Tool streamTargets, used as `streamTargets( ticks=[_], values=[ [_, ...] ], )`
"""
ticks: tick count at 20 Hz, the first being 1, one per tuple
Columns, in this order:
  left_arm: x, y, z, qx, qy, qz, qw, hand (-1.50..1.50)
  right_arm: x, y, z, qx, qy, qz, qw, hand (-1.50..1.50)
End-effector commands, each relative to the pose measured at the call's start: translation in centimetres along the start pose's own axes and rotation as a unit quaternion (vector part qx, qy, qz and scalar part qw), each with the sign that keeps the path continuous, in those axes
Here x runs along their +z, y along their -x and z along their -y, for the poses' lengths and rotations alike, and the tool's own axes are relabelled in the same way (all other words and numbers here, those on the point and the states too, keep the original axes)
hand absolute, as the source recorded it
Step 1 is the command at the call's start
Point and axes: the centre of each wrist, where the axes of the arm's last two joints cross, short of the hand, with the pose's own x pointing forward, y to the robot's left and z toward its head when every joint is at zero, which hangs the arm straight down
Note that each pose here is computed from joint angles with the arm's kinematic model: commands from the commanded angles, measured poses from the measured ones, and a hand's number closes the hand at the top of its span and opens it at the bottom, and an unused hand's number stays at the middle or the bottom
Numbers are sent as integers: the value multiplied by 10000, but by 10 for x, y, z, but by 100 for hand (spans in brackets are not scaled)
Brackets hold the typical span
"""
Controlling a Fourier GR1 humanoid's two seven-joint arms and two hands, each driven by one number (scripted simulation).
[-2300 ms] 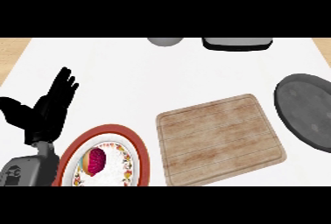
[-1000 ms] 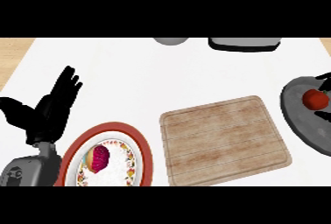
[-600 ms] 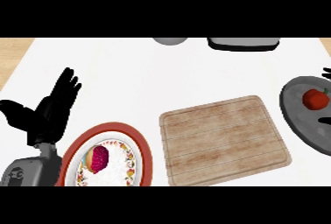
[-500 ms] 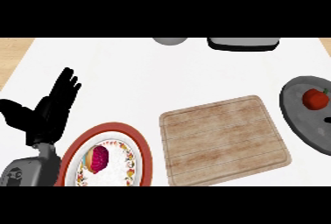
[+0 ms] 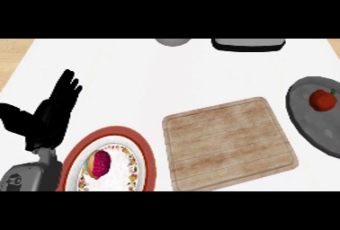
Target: Pick the bell pepper from the cutting board and place it in the pan
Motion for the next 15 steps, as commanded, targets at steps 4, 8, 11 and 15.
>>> streamTargets(
  ticks=[4, 8, 11, 15],
  values=[
    [1, 4, -1, 27, -101, -12, 9999, 0, 38, -5, 47, -1354, -553, 426, 9883, -150],
    [0, 6, -11, 55, -149, -67, 9999, 0, 47, -5, 54, -1327, -463, 529, 9887, -150],
    [6, 7, -2, 38, -83, -11, 10000, 0, 47, -5, 54, -1192, -494, 498, 9904, -150],
    [1, 10, -15, -16, -87, 11, 10000, 0, 51, -1, 52, -1216, -499, 497, 9901, -150]
  ],
)
